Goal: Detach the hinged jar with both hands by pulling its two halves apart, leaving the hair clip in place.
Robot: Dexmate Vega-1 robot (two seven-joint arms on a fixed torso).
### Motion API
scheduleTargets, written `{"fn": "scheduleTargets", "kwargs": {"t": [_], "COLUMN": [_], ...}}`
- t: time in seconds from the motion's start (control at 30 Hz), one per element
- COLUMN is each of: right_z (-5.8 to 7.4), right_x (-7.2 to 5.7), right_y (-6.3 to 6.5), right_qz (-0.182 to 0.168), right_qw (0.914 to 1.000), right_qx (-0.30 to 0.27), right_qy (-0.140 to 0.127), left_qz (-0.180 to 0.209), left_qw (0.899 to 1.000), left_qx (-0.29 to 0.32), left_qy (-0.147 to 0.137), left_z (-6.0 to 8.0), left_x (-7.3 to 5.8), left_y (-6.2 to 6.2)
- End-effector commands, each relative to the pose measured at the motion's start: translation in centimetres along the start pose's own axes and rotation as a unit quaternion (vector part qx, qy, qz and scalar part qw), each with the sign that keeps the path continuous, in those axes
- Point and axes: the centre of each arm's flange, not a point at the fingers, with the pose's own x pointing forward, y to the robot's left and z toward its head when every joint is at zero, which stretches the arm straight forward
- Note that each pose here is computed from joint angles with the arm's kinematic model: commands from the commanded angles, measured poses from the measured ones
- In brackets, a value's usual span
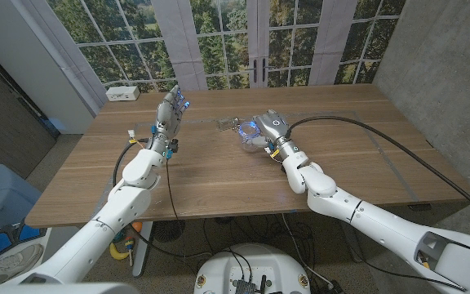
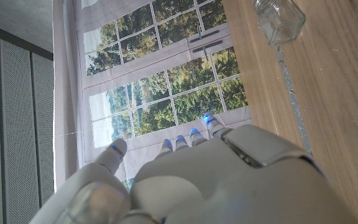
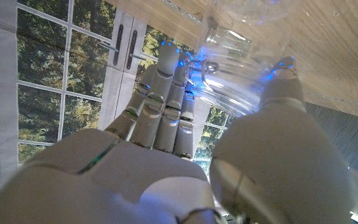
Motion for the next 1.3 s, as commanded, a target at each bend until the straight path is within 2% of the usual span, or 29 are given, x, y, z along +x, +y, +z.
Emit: {"fn": "scheduleTargets", "kwargs": {"t": [0.03,0.4,0.97,1.1,1.17,1.3], "right_z": [0.5,0.4,0.0,-0.5,-0.7,-1.4], "right_x": [0.6,1.3,2.4,2.7,2.7,2.8], "right_y": [-0.2,-0.3,-0.5,-0.8,-1.0,-1.6], "right_qz": [0.024,0.077,0.118,0.137,0.134,0.145], "right_qw": [0.9992,0.9953,0.9901,0.9888,0.9896,0.987], "right_qx": [-0.028,-0.045,-0.049,-0.016,-0.002,0.058], "right_qy": [0.017,0.037,0.058,0.057,0.054,0.039], "left_qz": [-0.011,-0.017,-0.022,-0.023,-0.023,-0.024], "left_qw": [1.0,1.0,1.0,1.0,1.0,1.0], "left_qx": [0.002,0.002,0.001,0.002,0.002,0.001], "left_qy": [0.005,0.005,0.003,0.002,0.003,0.004], "left_z": [-0.1,-0.2,-0.2,-0.2,-0.2,-0.2], "left_x": [0.3,0.7,1.5,1.6,1.7,1.7], "left_y": [0.1,0.2,0.7,0.8,0.8,0.9]}}
